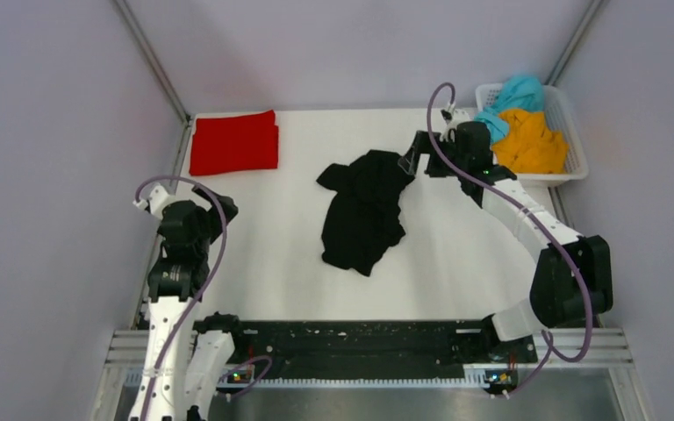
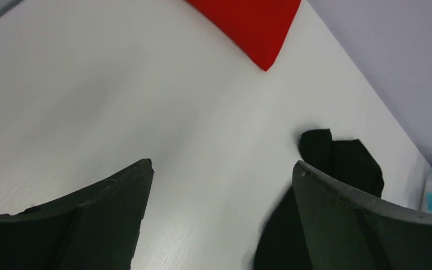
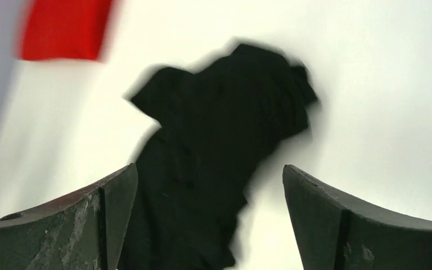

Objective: Fold and stack the t-shirts
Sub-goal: Move the tshirt to the center of the board, then flatten out the tshirt

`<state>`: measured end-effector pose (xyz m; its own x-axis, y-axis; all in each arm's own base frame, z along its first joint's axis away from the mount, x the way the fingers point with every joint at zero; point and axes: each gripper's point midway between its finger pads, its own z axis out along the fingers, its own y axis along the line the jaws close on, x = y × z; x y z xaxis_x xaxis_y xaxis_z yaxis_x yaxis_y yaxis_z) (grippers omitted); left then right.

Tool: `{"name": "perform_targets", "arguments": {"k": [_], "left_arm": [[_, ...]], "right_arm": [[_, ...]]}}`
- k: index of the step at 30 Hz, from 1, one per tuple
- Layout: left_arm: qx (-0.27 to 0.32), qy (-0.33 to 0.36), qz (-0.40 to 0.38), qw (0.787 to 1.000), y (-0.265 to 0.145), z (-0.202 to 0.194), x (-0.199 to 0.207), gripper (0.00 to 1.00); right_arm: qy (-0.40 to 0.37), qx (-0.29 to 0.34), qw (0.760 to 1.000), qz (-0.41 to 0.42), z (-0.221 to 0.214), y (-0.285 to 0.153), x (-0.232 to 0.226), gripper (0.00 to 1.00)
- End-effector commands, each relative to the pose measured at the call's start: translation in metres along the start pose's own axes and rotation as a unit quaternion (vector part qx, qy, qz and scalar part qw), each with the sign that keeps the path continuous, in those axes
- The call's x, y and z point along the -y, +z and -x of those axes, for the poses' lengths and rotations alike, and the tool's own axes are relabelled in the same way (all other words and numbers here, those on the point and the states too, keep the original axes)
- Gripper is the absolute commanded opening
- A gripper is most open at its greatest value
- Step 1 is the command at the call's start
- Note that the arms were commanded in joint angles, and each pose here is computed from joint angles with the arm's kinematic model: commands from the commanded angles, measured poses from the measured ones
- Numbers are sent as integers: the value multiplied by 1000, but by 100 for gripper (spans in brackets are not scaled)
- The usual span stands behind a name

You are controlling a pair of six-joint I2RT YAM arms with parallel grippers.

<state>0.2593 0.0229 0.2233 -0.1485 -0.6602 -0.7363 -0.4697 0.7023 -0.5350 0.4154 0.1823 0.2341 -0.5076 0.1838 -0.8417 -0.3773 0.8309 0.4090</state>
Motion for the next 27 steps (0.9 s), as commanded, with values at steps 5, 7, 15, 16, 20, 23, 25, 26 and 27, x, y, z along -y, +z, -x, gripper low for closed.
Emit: {"name": "perform_targets", "arguments": {"k": [5,7,15,16,20,23,25,26,27], "left_arm": [[-195,-2,-144,970,13,-81,49,99],[-242,5,-166,956,13,-108,58,99],[-399,125,-154,895,2,-221,70,99],[-418,135,-143,887,3,-235,69,99],[-437,180,-110,874,7,-267,71,99],[-452,199,-101,864,8,-284,75,99],[-452,214,-93,861,8,-291,74,99],[-449,219,-84,862,9,-293,71,99],[-448,222,-76,863,9,-296,68,97]], "right_arm": [[1,-11,980,-198,-35,-38,78,99],[-4,-4,981,-196,-35,-46,74,99],[-64,-27,990,-120,-50,-42,33,99],[-79,-29,991,-106,-49,-38,24,99],[-151,-20,987,-42,-31,-8,-15,99],[-176,-29,984,5,-24,26,-45,98],[-191,-59,979,29,-31,50,-62,98],[-200,-67,977,37,-32,62,-70,97],[-204,-79,975,42,-38,75,-76,97]]}}
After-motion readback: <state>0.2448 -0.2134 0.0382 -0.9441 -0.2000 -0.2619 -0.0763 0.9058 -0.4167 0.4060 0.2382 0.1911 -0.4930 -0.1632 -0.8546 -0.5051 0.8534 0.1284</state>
